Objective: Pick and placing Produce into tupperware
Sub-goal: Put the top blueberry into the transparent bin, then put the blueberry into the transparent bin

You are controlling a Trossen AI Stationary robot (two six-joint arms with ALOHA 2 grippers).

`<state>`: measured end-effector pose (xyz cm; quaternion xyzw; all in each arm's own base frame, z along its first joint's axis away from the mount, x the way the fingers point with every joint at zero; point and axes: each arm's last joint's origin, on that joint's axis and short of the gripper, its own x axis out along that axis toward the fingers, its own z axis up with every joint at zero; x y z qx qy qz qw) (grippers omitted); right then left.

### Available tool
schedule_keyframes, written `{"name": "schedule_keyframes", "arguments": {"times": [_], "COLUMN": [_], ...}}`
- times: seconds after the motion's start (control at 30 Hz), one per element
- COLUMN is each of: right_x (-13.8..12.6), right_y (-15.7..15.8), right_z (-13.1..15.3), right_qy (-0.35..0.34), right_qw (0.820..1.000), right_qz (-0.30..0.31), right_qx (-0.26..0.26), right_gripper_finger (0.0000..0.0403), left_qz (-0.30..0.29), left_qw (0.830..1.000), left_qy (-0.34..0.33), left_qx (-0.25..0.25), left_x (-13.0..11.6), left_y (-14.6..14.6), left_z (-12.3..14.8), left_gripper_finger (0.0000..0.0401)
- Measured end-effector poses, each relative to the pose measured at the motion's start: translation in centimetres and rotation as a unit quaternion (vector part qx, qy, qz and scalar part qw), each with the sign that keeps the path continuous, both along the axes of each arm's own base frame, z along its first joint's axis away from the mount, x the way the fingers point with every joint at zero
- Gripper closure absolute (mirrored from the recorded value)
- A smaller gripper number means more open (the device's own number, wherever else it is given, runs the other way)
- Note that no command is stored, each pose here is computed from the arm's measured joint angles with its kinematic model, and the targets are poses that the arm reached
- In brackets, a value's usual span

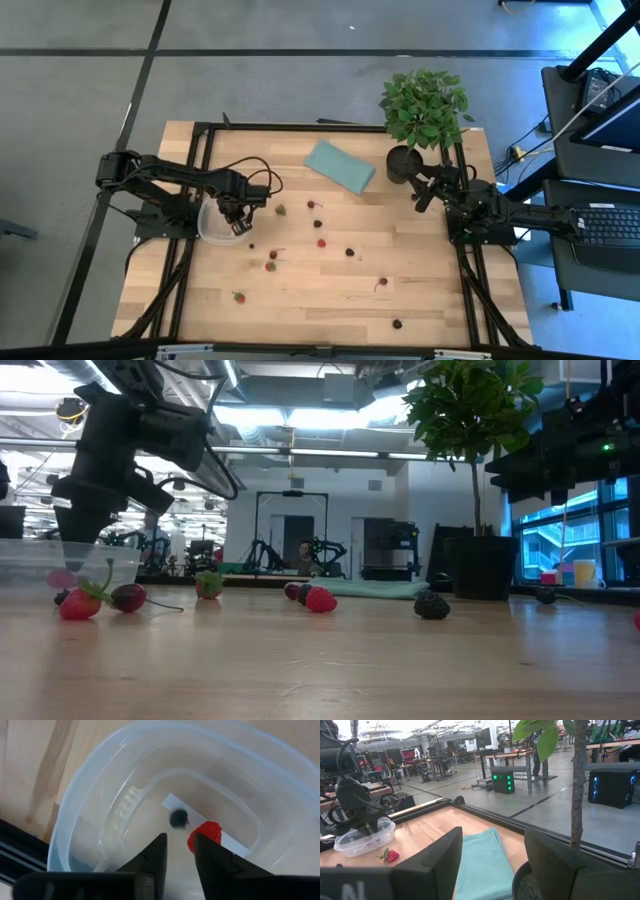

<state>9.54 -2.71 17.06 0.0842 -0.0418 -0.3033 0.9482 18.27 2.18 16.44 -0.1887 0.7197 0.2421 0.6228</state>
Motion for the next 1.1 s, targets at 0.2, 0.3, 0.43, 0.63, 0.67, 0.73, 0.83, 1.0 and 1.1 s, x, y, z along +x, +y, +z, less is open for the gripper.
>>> {"name": "schedule_keyframes", "arguments": {"times": [0.2,0.3,0.43,0.63,0.67,0.73,0.83,1.0,1.1], "right_x": [0.0,0.0,0.0,0.0,0.0,0.0,0.0,0.0,0.0], "right_y": [0.0,0.0,0.0,0.0,0.0,0.0,0.0,0.0,0.0], "right_z": [0.0,0.0,0.0,0.1,0.1,0.1,0.1,0.0,-0.1], "right_qy": [0.000,0.002,0.003,0.001,0.001,0.002,0.003,0.007,0.009], "right_qw": [1.000,1.000,1.000,1.000,1.000,1.000,1.000,1.000,1.000], "right_qz": [0.000,0.000,0.000,0.000,0.000,0.000,0.000,0.000,0.000], "right_qx": [0.000,-0.003,-0.008,-0.008,-0.008,-0.009,-0.010,-0.010,-0.008], "right_gripper_finger": [0.0186,0.0186,0.0186,0.0186,0.0186,0.0186,0.0186,0.0186,0.0186], "left_qz": [-0.024,-0.054,-0.163,-0.342,-0.365,-0.414,-0.483,-0.527,-0.512], "left_qw": [1.000,0.998,0.986,0.934,0.925,0.902,0.865,0.839,0.846], "left_qy": [0.006,0.009,-0.020,-0.094,-0.105,-0.121,-0.131,-0.129,-0.145], "left_qx": [-0.006,-0.007,0.034,0.041,0.036,0.015,-0.023,-0.035,-0.031], "left_x": [0.1,0.7,2.3,4.6,4.8,5.1,5.2,5.1,5.4], "left_y": [0.0,0.1,0.1,-1.0,-1.3,-2.0,-3.2,-5.3,-6.5], "left_z": [0.4,2.0,4.8,7.3,7.4,7.4,6.9,6.3,6.1], "left_gripper_finger": [0.0258,0.0247,0.0242,0.0244,0.0244,0.0244,0.0244,0.0244,0.0244]}}
